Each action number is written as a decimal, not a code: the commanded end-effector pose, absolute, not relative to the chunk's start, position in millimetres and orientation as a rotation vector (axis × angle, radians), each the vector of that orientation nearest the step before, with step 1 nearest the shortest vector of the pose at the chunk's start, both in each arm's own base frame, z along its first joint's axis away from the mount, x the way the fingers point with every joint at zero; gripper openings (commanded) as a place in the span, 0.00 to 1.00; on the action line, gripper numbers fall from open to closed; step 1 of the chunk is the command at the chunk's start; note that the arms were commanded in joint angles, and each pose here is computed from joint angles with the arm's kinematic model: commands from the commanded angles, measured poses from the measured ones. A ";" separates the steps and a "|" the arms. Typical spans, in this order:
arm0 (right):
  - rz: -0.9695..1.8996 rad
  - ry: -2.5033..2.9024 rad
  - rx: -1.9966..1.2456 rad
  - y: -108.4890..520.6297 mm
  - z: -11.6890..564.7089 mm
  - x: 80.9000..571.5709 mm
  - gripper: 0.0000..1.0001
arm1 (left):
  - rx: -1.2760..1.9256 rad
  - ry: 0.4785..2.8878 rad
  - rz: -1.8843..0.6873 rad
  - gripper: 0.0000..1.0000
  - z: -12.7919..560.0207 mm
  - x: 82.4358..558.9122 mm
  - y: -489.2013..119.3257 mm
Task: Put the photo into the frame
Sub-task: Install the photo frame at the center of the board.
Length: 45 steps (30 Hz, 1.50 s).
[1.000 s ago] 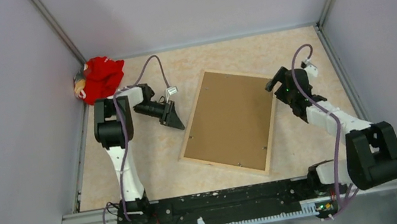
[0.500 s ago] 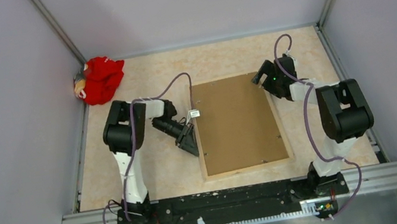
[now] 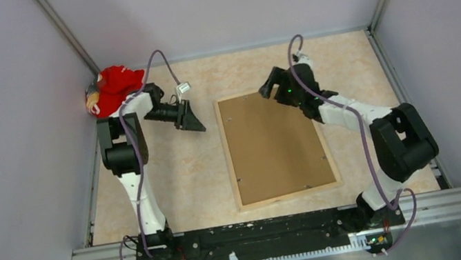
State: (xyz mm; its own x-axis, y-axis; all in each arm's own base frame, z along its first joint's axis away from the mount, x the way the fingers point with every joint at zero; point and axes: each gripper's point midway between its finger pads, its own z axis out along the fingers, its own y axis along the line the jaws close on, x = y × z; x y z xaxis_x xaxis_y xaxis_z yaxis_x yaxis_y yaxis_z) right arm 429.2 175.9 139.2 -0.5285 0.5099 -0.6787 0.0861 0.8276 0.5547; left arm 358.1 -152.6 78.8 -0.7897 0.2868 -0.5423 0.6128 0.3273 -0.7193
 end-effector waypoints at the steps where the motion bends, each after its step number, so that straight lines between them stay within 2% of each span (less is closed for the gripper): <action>1: 0.868 2.066 0.275 278.0 155.8 416.0 0.83 | 0.676 2.278 -1.591 0.41 71.6 385.0 -183.4; 9: 1.103 2.145 0.181 381.9 130.2 398.8 0.81 | 0.623 2.330 -1.599 0.30 50.6 395.6 -196.6; 20: 1.199 2.203 0.210 408.7 102.0 389.4 0.79 | 0.598 2.345 -1.627 0.24 36.1 393.6 -197.7; 36: 1.069 2.356 0.288 399.2 38.5 380.9 0.78 | 0.612 2.348 -1.624 0.21 30.9 390.5 -201.5; 45: 1.036 2.325 0.372 368.8 47.0 386.8 0.78 | 0.616 2.328 -1.633 0.21 38.4 391.8 -204.0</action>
State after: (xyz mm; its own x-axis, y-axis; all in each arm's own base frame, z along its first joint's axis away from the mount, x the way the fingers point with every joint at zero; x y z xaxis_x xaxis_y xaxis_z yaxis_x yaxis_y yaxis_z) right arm 388.3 394.9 64.2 -0.8125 0.4425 -0.3796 -0.0444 0.6022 0.7971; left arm 393.1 -198.6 35.3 -0.8836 0.2167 -0.4152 0.4665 0.3281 -0.8214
